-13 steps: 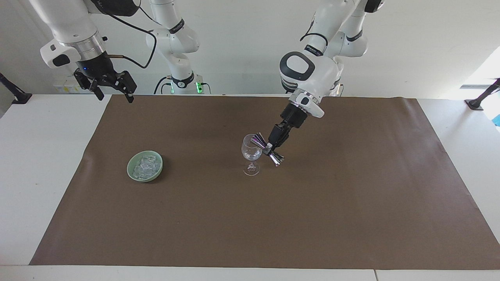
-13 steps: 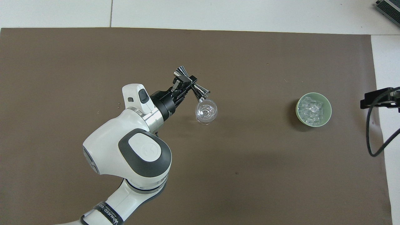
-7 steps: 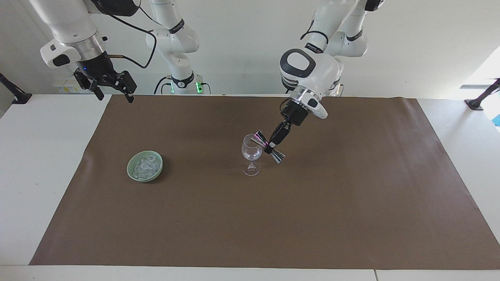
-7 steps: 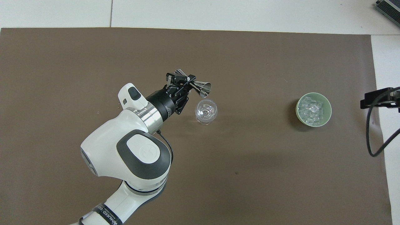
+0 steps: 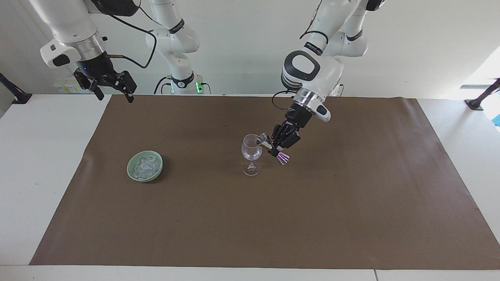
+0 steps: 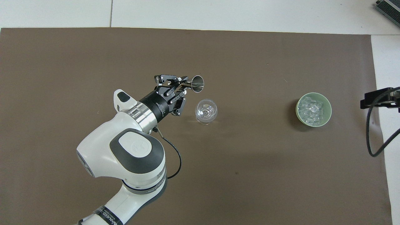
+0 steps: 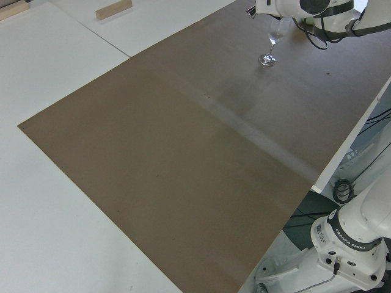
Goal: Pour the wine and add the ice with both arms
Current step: 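Turn the metal cup upright and carry it back with the left gripper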
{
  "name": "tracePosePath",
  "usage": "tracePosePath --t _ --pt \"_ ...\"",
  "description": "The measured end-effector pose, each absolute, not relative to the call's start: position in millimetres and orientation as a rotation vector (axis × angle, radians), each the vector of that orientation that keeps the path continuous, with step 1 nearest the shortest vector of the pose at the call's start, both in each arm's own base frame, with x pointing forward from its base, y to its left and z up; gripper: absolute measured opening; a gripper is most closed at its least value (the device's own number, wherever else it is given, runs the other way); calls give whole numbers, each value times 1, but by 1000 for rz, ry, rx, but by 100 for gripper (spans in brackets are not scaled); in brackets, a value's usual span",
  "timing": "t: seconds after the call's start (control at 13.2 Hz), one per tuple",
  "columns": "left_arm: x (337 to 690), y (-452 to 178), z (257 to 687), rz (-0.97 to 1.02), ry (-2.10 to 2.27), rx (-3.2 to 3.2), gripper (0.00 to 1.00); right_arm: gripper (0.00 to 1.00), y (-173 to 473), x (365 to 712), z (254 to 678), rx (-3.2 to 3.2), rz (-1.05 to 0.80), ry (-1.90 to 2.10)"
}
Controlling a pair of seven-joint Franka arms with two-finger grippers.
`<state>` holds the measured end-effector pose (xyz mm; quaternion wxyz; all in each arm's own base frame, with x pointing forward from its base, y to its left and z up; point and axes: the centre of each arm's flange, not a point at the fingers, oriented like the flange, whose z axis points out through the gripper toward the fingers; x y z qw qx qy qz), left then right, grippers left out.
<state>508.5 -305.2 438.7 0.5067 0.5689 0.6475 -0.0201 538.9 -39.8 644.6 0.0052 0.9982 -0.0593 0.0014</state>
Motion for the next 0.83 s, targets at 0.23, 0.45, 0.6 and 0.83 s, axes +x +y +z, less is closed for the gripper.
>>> tracePosePath --t 0.23,0.45,0.6,0.83 --pt "514 -284 432 -94 1661 1249 21 100 -40 539 645 3126 4 -185" --pt "521 -257 427 -137 1738 1144 21 100 -40 539 645 3126 4 -185" --pt "521 -243 421 -165 1768 1106 21 100 -40 539 645 3126 4 -185" --pt "520 -217 412 -230 1809 1040 21 100 -40 539 645 3126 5 -185"
